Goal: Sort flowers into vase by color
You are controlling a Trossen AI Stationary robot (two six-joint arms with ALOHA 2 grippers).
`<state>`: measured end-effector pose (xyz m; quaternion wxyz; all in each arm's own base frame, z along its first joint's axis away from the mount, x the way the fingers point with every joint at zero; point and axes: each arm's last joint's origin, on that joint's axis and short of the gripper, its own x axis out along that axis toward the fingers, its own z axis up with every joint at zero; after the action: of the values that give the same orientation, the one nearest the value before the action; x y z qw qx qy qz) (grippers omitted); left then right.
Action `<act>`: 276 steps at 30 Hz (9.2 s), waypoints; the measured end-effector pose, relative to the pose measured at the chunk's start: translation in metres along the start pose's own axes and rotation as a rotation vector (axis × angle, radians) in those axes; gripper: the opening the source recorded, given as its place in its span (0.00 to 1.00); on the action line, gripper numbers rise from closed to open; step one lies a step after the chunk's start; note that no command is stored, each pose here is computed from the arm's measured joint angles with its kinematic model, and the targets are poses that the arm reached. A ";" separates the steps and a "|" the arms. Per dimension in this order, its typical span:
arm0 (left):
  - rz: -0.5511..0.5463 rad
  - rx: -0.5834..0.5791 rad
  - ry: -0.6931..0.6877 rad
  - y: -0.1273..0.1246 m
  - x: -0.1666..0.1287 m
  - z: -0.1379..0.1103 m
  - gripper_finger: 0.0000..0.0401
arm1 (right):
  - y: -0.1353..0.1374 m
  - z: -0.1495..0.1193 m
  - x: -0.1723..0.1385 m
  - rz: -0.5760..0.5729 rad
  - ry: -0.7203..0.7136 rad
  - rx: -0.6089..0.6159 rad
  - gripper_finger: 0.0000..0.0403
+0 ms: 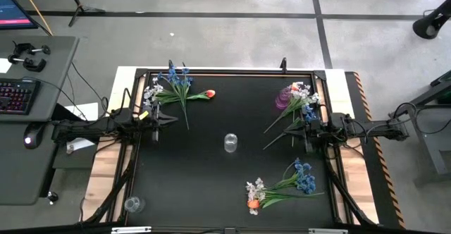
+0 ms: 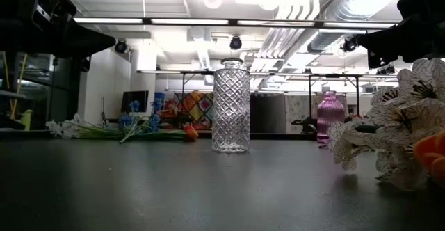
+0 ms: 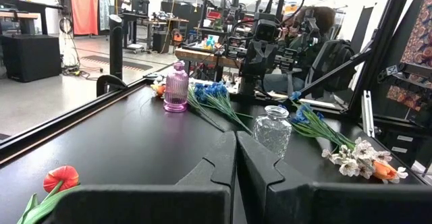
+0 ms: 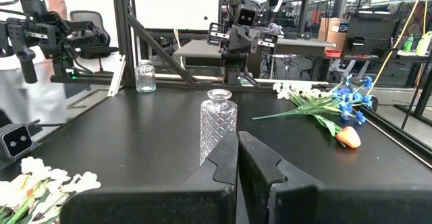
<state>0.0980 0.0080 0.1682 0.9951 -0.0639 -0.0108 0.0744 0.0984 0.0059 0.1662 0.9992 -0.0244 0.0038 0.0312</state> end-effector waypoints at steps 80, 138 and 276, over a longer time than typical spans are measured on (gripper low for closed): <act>0.000 0.000 0.000 0.000 0.000 0.000 0.00 | -0.004 0.061 0.148 -0.415 0.604 1.207 0.01; 0.000 0.000 0.000 0.000 0.000 0.000 0.00 | -0.014 -0.026 0.074 -1.455 0.606 1.532 0.02; 0.000 0.000 0.000 0.000 0.000 0.000 0.00 | -0.009 0.090 0.116 0.005 0.523 0.670 0.65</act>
<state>0.0980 0.0080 0.1681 0.9951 -0.0639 -0.0108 0.0744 0.2153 0.0088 0.2559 0.9172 0.2948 0.2670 0.0235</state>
